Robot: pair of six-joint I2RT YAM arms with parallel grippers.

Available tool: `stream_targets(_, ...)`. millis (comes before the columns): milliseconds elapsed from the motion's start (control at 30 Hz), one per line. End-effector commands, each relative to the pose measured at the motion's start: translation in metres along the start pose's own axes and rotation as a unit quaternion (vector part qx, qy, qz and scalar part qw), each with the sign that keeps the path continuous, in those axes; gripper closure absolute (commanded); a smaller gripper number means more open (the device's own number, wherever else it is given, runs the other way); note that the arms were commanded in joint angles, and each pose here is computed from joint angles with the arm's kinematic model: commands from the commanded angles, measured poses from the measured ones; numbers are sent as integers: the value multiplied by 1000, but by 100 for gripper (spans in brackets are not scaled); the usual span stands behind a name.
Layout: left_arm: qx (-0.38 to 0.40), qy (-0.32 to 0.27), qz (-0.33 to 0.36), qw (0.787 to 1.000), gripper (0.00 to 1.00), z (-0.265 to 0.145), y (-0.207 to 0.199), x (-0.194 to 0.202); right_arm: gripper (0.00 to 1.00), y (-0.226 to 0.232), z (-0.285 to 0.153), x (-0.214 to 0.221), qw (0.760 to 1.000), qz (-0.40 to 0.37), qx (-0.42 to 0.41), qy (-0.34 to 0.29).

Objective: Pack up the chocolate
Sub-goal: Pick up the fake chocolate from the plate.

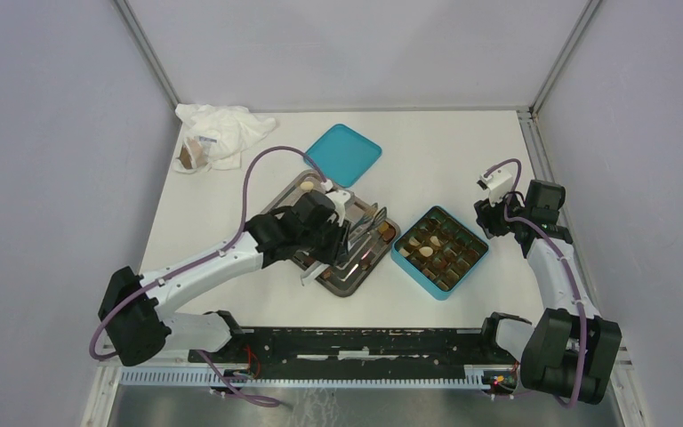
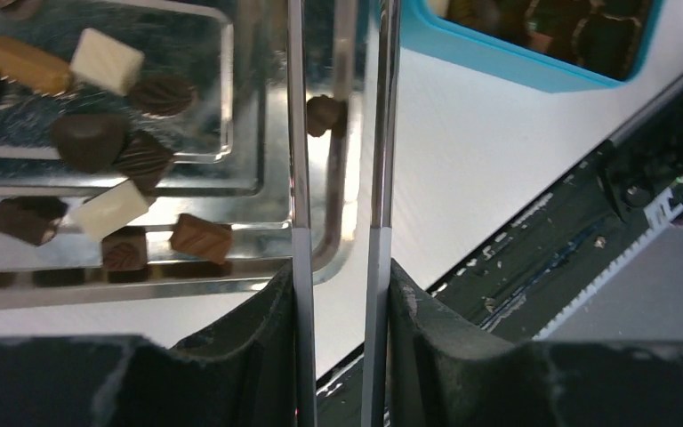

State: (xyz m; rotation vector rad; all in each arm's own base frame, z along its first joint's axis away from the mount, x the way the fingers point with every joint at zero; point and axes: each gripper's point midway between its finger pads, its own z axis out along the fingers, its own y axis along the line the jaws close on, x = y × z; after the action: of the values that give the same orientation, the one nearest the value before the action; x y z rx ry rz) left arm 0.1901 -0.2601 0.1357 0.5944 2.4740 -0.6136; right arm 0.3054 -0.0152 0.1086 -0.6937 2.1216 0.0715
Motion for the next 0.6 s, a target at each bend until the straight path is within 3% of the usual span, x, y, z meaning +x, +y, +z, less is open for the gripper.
stream_targets(0, 98, -49, 37, 993, 98, -4, -53, -22, 42, -9, -2, -15, 1000, -14, 6, -19)
stream_targets(567, 179, -23, 104, 978, 98, 40, -155, -10, 42, -12, -5, -16, 1000, -16, 18, -19)
